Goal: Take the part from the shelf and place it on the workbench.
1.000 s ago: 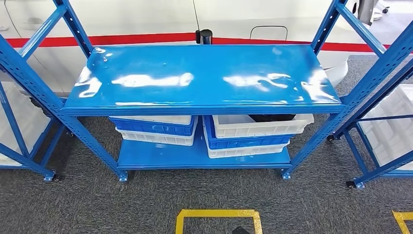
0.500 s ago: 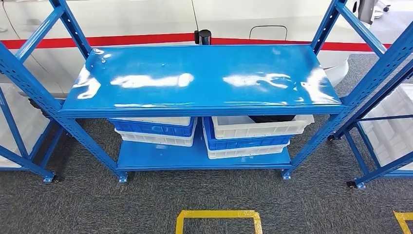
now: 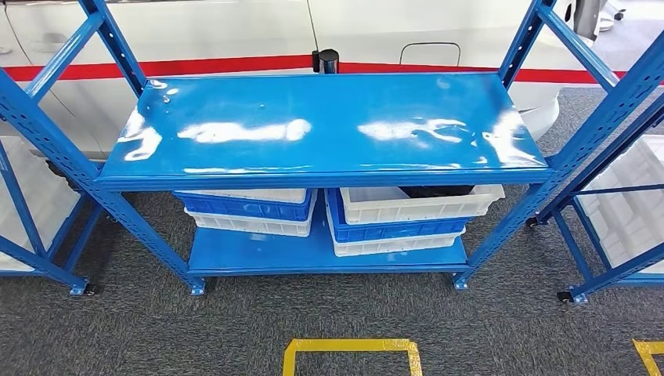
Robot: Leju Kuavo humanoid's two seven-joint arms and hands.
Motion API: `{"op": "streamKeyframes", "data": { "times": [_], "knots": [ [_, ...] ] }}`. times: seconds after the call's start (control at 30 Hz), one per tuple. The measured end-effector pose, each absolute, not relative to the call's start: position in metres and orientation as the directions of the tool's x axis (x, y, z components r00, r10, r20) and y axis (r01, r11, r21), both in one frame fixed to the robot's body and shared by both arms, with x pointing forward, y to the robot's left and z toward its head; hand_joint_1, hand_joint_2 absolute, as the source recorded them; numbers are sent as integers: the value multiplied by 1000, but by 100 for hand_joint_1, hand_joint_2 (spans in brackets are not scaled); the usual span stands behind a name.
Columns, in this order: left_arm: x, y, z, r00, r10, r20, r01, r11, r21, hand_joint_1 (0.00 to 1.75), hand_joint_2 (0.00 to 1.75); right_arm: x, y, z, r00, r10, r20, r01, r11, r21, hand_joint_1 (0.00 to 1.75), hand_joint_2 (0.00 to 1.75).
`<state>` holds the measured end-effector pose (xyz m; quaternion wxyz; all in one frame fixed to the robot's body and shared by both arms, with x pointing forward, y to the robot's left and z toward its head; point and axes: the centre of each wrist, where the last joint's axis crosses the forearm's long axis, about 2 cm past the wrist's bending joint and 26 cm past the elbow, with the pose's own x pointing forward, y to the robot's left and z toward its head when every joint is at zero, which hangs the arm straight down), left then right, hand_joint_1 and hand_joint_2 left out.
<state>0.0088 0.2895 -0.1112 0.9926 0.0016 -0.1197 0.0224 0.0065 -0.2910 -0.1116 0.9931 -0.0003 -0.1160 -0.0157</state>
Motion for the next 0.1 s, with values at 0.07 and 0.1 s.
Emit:
{"op": "streamKeyframes", "data": {
  "times": [0.07, 0.1],
  "knots": [
    [7, 290, -111, 971, 38, 237, -38, 999, -1, 0, 0, 5, -291, -112, 973, -27, 231, 27, 1000, 3, 0, 0],
    [7, 290, -111, 971, 36, 237, -37, 999, -1, 0, 0, 5, -291, -112, 973, -27, 231, 27, 1000, 3, 0, 0]
  ]
}}
